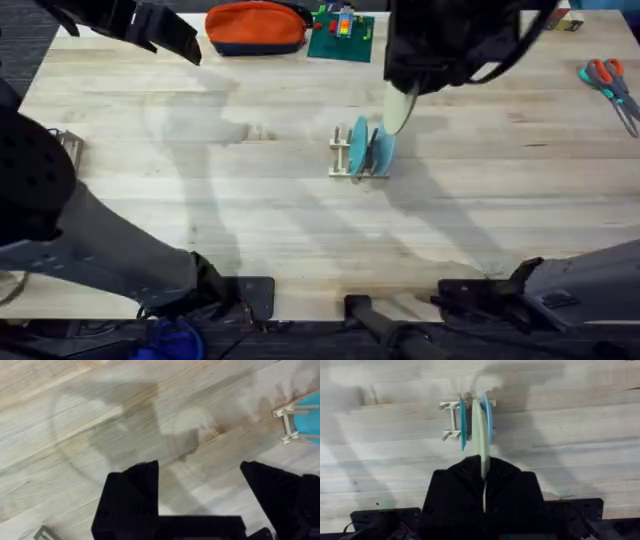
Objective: Pick up the plates from the table one by one and place each into a slot on the dish rack.
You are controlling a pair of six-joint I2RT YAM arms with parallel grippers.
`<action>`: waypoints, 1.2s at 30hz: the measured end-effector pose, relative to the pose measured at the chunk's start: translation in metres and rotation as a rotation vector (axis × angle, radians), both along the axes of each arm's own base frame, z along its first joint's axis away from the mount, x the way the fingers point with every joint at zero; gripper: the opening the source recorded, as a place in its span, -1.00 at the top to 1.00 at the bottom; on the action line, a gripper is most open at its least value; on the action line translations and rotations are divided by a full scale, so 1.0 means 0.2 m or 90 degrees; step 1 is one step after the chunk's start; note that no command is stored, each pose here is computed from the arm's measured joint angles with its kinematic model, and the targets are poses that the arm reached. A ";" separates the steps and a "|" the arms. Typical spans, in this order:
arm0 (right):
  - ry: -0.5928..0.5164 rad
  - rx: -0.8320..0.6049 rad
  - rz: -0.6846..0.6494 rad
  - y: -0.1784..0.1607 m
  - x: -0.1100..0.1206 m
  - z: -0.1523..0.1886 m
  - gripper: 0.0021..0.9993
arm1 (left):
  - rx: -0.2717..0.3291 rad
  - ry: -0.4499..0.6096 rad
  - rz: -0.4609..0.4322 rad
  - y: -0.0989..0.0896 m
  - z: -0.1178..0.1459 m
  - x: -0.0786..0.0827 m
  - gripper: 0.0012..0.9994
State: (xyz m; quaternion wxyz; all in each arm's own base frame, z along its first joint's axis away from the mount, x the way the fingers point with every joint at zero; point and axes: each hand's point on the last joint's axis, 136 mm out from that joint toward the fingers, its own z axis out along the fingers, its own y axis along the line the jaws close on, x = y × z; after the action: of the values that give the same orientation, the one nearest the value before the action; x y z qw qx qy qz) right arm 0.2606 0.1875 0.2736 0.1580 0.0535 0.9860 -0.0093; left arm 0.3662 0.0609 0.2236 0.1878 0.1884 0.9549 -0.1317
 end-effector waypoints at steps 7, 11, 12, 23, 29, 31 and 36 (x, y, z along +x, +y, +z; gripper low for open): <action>0.028 -0.026 0.002 0.00 -0.01 -0.12 0.94 | 0.000 0.000 0.000 0.00 0.00 0.00 -0.99; 0.024 -0.024 0.010 0.03 0.00 -0.15 0.94 | 0.000 0.000 0.000 0.00 0.00 0.00 -0.99; 0.024 -0.023 0.013 0.03 0.01 -0.16 0.94 | 0.000 0.000 0.000 0.00 0.00 0.00 -0.99; 0.044 -0.044 0.031 0.04 0.00 -0.30 0.94 | 0.000 0.000 0.000 0.00 0.00 0.00 -0.99; 0.047 -0.042 0.047 0.07 0.01 -0.36 0.94 | 0.000 0.000 0.000 0.00 0.00 0.00 -0.99; 0.056 -0.051 0.049 0.06 0.00 -0.39 0.94 | 0.000 0.000 0.000 0.00 0.00 0.00 -0.99; 0.067 -0.059 0.052 0.05 -0.01 -0.44 0.94 | 0.000 0.000 0.000 0.00 0.00 0.00 -0.99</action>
State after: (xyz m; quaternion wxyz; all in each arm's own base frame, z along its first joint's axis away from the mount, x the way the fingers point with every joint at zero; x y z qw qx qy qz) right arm 0.2590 0.1971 0.1862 0.1083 0.0052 0.9928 -0.0511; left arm 0.3662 0.0609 0.2236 0.1878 0.1884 0.9549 -0.1317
